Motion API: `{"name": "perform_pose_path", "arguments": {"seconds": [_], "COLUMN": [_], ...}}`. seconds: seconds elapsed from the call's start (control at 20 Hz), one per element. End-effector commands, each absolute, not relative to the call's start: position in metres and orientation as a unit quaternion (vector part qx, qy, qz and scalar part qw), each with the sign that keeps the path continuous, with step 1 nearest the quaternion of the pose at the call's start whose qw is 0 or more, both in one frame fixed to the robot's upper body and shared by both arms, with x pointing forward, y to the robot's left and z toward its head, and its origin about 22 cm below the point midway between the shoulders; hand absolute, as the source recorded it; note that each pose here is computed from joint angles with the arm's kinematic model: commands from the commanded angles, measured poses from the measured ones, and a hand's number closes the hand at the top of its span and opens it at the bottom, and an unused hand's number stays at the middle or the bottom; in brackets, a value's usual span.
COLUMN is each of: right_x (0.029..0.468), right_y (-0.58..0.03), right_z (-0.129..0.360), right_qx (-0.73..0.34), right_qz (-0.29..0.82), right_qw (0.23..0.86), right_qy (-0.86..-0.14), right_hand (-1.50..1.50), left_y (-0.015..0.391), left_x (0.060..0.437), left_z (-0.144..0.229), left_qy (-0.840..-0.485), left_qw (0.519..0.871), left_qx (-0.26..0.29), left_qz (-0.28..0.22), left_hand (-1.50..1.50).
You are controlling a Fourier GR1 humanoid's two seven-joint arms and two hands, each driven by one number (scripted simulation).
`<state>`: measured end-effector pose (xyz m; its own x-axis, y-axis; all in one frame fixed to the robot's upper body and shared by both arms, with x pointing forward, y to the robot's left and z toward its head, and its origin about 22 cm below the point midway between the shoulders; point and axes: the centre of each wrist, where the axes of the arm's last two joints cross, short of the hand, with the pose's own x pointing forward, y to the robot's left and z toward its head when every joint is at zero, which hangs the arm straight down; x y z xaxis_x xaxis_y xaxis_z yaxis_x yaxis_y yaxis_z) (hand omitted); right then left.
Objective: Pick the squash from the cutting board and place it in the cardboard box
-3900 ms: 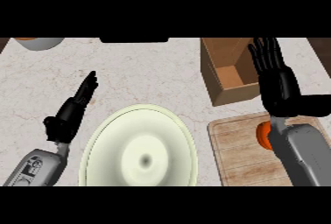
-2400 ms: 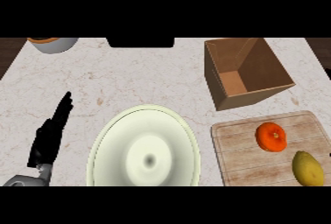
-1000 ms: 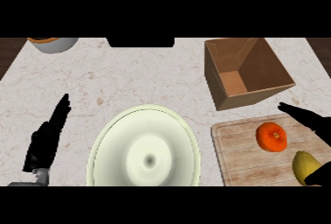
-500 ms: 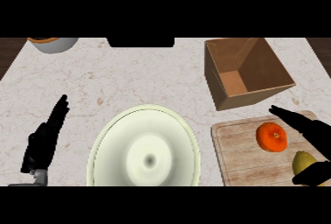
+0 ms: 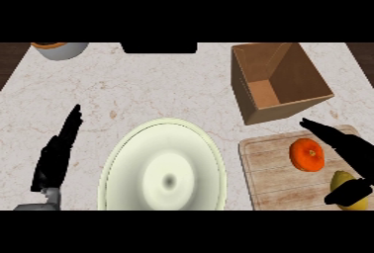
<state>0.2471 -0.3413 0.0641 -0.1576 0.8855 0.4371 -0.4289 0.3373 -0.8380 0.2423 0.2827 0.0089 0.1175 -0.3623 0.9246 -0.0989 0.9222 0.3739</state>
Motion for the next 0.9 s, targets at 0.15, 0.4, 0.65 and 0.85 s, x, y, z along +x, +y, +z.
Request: {"name": "perform_pose_path", "arguments": {"seconds": [0.15,0.4,0.65,0.85], "right_x": [0.241,0.249,0.248,0.258], "right_y": [-0.341,-0.338,-0.348,-0.307], "right_z": [0.048,0.038,0.035,0.037], "right_qx": [-0.212,-0.198,-0.237,-0.286], "right_qz": [0.558,0.547,0.551,0.524], "right_qw": [0.607,0.62,0.582,0.553], "right_qy": [-0.524,-0.526,-0.548,-0.581], "right_hand": [-1.5,-1.5,1.5,1.5], "left_y": [0.281,0.289,0.28,0.291], "left_x": [0.253,0.229,0.238,0.239], "left_z": [0.026,0.023,0.005,0.019], "left_qy": [-0.661,-0.657,-0.661,-0.657], "left_qw": [0.727,0.729,0.725,0.729], "left_qx": [0.164,0.167,0.176,0.171], "left_qz": [-0.081,-0.097,-0.086,-0.088], "left_hand": [0.0,0.0,0.0,0.0]}}
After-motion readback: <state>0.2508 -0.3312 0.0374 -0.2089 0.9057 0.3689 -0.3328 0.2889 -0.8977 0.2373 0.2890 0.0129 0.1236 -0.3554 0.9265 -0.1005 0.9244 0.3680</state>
